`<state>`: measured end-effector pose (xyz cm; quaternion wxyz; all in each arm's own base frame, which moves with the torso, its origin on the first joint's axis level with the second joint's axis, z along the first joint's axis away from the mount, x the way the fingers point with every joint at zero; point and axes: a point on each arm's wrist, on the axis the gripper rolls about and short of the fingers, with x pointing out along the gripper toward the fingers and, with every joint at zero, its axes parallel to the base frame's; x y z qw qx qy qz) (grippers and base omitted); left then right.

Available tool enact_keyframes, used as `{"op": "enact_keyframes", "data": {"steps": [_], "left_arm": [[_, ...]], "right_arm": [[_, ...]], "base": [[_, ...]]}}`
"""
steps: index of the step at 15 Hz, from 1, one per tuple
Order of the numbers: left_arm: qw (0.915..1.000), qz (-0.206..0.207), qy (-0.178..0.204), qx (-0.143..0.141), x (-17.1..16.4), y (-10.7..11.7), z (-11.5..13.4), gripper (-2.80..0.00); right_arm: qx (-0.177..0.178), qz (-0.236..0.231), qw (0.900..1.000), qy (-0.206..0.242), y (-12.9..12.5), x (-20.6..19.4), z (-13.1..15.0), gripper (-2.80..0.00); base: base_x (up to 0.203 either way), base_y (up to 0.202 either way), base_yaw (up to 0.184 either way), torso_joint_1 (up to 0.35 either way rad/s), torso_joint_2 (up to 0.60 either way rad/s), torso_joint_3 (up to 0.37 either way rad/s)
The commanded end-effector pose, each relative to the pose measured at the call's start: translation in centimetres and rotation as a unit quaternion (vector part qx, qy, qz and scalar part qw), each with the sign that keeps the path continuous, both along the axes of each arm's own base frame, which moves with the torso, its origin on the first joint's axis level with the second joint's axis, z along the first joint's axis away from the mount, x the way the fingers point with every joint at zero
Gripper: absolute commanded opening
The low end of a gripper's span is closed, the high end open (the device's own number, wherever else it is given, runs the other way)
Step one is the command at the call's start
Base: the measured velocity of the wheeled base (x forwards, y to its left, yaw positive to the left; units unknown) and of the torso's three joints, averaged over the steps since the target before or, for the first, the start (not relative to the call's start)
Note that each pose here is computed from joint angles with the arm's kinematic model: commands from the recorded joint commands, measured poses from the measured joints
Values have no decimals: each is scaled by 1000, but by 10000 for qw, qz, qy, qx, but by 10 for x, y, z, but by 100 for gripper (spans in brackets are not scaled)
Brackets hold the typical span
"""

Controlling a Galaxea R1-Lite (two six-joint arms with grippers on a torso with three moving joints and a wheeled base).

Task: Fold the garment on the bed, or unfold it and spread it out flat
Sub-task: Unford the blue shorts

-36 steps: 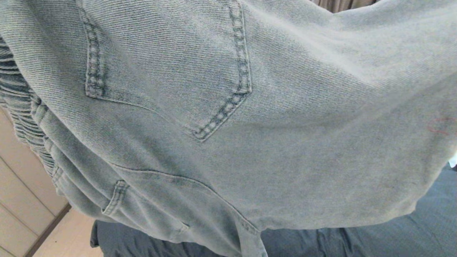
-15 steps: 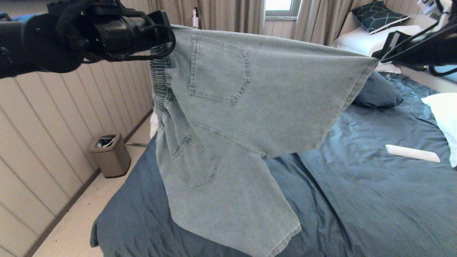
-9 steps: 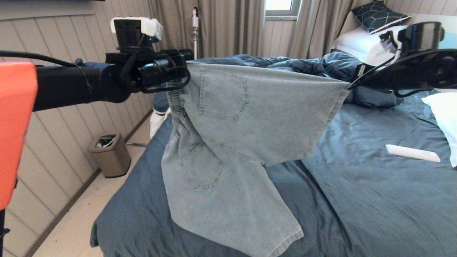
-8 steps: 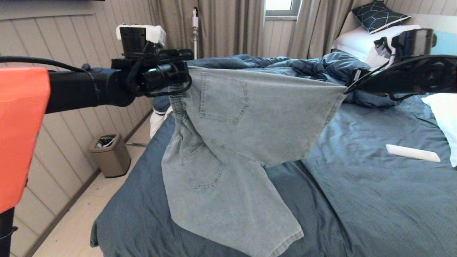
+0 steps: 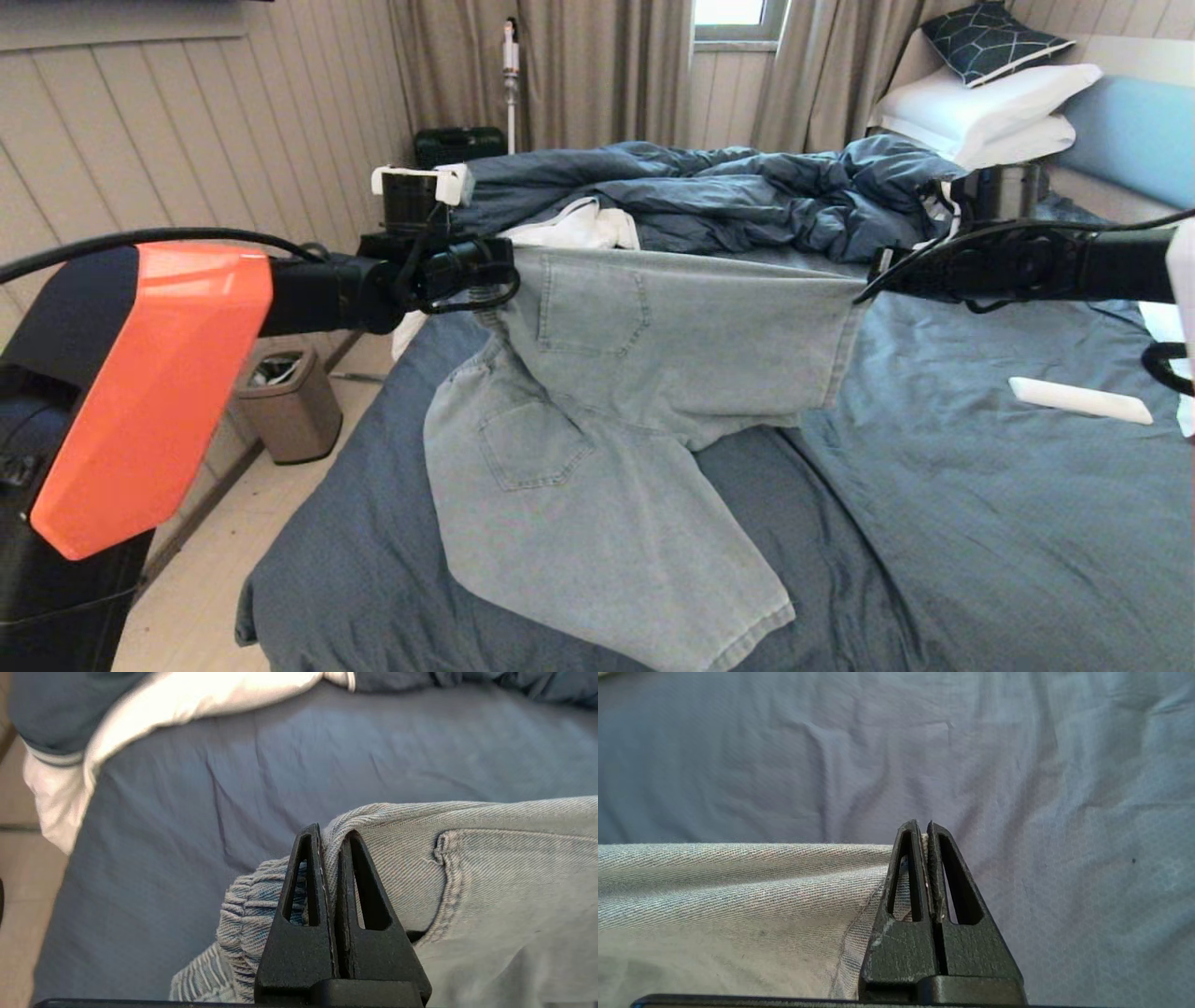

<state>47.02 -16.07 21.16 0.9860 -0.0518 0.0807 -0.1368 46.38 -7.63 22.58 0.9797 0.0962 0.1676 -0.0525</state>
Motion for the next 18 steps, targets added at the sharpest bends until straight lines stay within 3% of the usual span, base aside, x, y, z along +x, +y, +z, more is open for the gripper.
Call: {"op": "enact_keyframes", "data": {"steps": [1, 4, 7, 14, 18], "left_arm": [[9999, 8, 103, 32, 4, -1, -11, -280], [9999, 91, 81, 25, 7, 6, -10, -280], [9999, 132, -21, -11, 5, 11, -2, -280], [9993, 243, -266, -132, -2, 19, 19, -280], [9996, 248, -61, -71, 3, 13, 2, -280]], "right_arm": [[14, -65, 9999, 91, -6, 3, -9, -280], [-93, -385, 9992, 68, -9, 1, -5, -280], [-143, -415, 9989, -187, -4, -17, 25, -280], [-263, -23, 9969, -736, 40, -113, 101, -280], [-249, 264, 9981, -498, 61, -136, 94, -280]], "base": [[0, 0, 0, 0, 0, 0], [0, 0, 0, 0, 0, 0], [0, 0, 0, 0, 0, 0], [0, 0, 0, 0, 0, 0], [0, 0, 0, 0, 0, 0]]}}
